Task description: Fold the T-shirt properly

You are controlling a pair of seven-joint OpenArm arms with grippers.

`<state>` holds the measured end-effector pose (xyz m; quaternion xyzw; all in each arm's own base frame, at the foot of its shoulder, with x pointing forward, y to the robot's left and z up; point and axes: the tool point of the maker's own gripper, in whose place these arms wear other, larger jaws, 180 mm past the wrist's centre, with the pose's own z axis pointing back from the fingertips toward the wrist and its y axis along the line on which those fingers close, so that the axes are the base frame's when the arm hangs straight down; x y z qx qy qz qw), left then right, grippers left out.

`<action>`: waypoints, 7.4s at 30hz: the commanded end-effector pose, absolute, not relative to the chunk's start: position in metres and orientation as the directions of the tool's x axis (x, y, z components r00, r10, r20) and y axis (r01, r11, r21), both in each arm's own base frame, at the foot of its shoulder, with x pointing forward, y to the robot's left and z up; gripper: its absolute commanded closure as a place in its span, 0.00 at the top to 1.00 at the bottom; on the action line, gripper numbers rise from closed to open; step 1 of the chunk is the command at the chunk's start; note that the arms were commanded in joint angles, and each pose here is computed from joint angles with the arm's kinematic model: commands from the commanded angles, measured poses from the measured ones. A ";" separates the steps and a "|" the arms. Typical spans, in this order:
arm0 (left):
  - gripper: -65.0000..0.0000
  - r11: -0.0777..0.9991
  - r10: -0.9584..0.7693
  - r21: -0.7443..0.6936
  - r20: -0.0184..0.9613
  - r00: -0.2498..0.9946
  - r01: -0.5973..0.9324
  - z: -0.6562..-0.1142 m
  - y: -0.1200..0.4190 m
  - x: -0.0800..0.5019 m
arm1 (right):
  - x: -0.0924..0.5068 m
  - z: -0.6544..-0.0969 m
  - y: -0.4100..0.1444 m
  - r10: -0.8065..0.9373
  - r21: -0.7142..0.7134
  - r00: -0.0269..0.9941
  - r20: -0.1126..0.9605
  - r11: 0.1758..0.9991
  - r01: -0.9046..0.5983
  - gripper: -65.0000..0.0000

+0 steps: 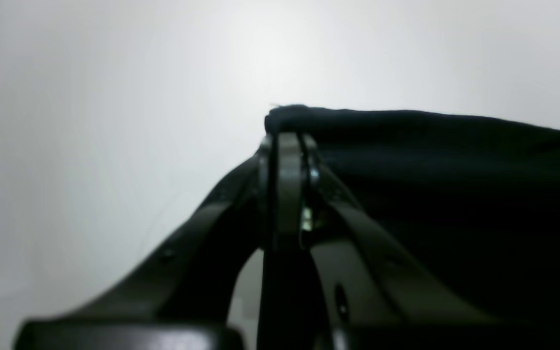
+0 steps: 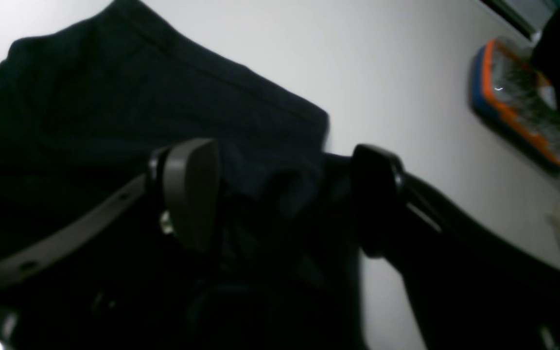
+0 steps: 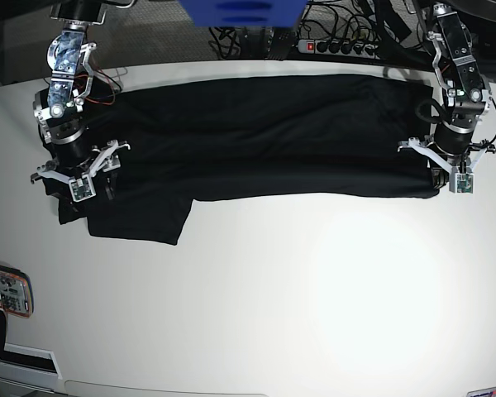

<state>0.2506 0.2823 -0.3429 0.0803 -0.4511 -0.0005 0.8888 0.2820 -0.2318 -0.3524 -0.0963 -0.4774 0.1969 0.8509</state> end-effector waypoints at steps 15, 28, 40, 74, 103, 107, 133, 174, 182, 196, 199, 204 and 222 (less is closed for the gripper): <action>0.00 0.984 -0.091 0.161 0.828 0.554 -0.079 -0.329 0.286 0.256 | 0.363 -0.327 -0.208 0.476 -0.382 0.499 0.724 0.879 -0.285 0.63; 0.00 0.985 -0.087 0.156 0.831 0.550 -0.079 -0.328 0.286 0.258 | 0.371 -0.328 -0.217 0.482 -0.393 0.528 0.699 0.876 -0.280 0.62; 0.00 0.985 -0.086 0.154 0.826 0.556 -0.077 -0.330 0.285 0.256 | 0.413 -0.333 -0.186 0.514 -0.372 0.511 0.688 0.856 -0.360 0.62; 0.00 0.987 -0.065 0.135 0.829 0.555 -0.086 -0.333 0.279 0.256 | 0.450 -0.407 -0.151 0.405 -0.149 0.637 0.656 0.897 -0.417 0.62; 0.00 0.987 -0.065 0.135 0.830 0.554 -0.086 -0.333 0.279 0.256 | 0.467 -0.399 -0.145 0.380 -0.130 0.599 0.705 0.899 -0.418 0.40; 0.00 0.987 -0.065 0.135 0.830 0.554 -0.086 -0.333 0.279 0.256 | 0.467 -0.400 -0.145 0.381 -0.130 0.600 0.704 0.899 -0.418 0.48; 0.00 0.987 -0.065 0.135 0.829 0.556 -0.086 -0.333 0.279 0.255 | 0.424 -0.455 -0.147 0.353 -0.056 0.682 0.640 0.907 -0.417 0.00; 0.00 0.983 -0.117 0.174 0.837 0.535 -0.058 -0.313 0.271 0.241 | 0.367 -0.360 -0.185 0.391 -0.268 0.510 0.766 0.916 -0.299 0.00; 0.00 0.983 -0.117 0.177 0.811 0.573 -0.050 -0.324 0.271 0.225 | 0.343 -0.356 -0.208 0.374 -0.287 0.526 0.764 0.927 -0.243 0.00; 0.00 0.963 -0.023 0.176 0.806 0.591 -0.203 -0.323 0.300 0.189 | 0.308 -0.340 -0.231 0.396 -0.352 0.576 0.715 0.916 -0.193 0.00; 0.00 0.963 -0.023 0.179 0.798 0.602 -0.200 -0.325 0.300 0.185 | 0.297 -0.349 -0.231 0.396 -0.347 0.600 0.695 0.916 -0.202 0.00; 0.00 0.963 -0.023 0.187 0.777 0.629 -0.195 -0.331 0.300 0.173 | 0.279 -0.349 -0.244 0.390 -0.364 0.622 0.679 0.915 -0.177 0.00; 0.00 0.963 -0.024 0.194 0.748 0.664 -0.184 -0.339 0.298 0.159 | 0.232 -0.360 -0.269 0.371 -0.384 0.694 0.617 0.912 -0.146 0.00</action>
